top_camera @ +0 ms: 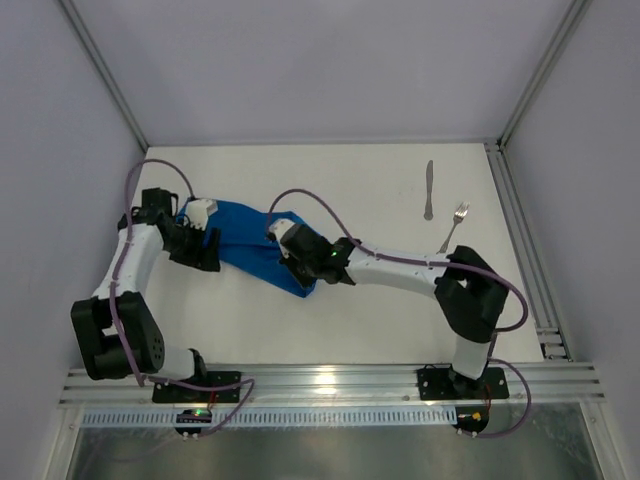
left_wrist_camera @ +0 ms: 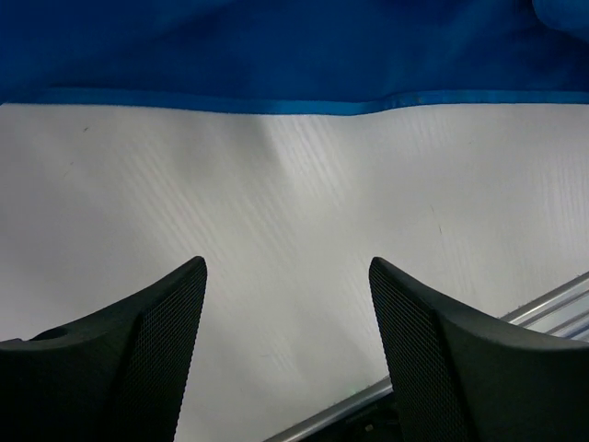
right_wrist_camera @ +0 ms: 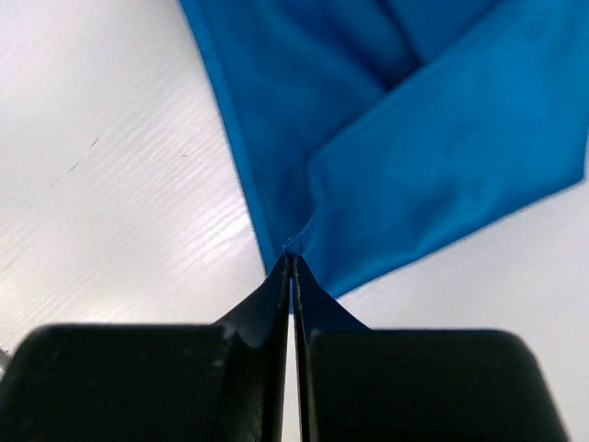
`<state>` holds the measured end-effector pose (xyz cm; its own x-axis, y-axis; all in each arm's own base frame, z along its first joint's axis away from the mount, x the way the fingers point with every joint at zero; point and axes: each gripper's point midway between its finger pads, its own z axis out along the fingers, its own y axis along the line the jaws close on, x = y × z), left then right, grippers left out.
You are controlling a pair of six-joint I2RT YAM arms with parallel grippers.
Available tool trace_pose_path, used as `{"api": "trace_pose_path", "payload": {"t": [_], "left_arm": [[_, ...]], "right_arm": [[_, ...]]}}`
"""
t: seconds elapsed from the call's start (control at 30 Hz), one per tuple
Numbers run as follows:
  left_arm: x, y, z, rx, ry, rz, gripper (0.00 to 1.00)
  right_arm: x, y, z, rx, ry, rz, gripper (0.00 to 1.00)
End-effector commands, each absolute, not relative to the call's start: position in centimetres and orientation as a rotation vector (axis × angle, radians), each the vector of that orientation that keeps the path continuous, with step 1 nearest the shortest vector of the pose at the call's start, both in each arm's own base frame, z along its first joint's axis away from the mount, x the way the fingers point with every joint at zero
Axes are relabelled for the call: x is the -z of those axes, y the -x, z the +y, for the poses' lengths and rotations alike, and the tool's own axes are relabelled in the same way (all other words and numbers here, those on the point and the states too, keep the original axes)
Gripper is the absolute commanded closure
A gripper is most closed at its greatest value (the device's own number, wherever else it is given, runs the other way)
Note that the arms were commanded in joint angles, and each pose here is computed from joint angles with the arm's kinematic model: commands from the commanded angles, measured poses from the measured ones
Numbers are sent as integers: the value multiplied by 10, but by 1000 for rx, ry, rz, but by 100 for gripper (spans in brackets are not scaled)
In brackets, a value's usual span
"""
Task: Fold the napkin into a case and place the utensils inside
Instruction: Pick up the crumpled napkin from the center of the board.
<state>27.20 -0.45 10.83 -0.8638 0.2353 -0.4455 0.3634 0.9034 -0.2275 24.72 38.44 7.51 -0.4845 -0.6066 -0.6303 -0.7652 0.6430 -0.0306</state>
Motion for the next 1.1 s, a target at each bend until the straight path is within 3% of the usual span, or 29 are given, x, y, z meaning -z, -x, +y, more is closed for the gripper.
{"api": "trace_pose_path", "payload": {"t": [0.0, 0.27, 0.5, 0.67, 0.8, 0.87, 0.93, 0.97, 1.07], "left_arm": [[-100, -288, -32, 321, -696, 2547, 25], [-71, -317, -87, 29, -1167, 2282, 14], [-39, -318, -101, 75, -1391, 2245, 12], [-35, -307, -101, 107, -1460, 2225, 10], [-31, -329, -81, -105, -1366, 2226, 11], [-35, -346, -68, -247, -1286, 2210, 14], [-40, -360, -62, -334, -1232, 2183, 28], [-39, -362, -60, -344, -1219, 2182, 41], [-40, -365, -62, -274, -1175, 2194, 51]], "right_arm": [[-125, -257, 388, -646, 851, 2201, 96], [-179, -284, 353, -867, 527, 2130, 96], [-212, -302, 320, -910, 333, 2065, 96], [-233, -311, 310, -913, 270, 2020, 96], [-254, -313, 308, -923, 274, 1978, 96], [-262, -314, 304, -903, 271, 1969, 96], [-273, -315, 295, -900, 256, 1941, 96], [-274, -315, 290, -906, 250, 1937, 96], [-277, -322, 267, -876, 199, 1929, 96]]}}
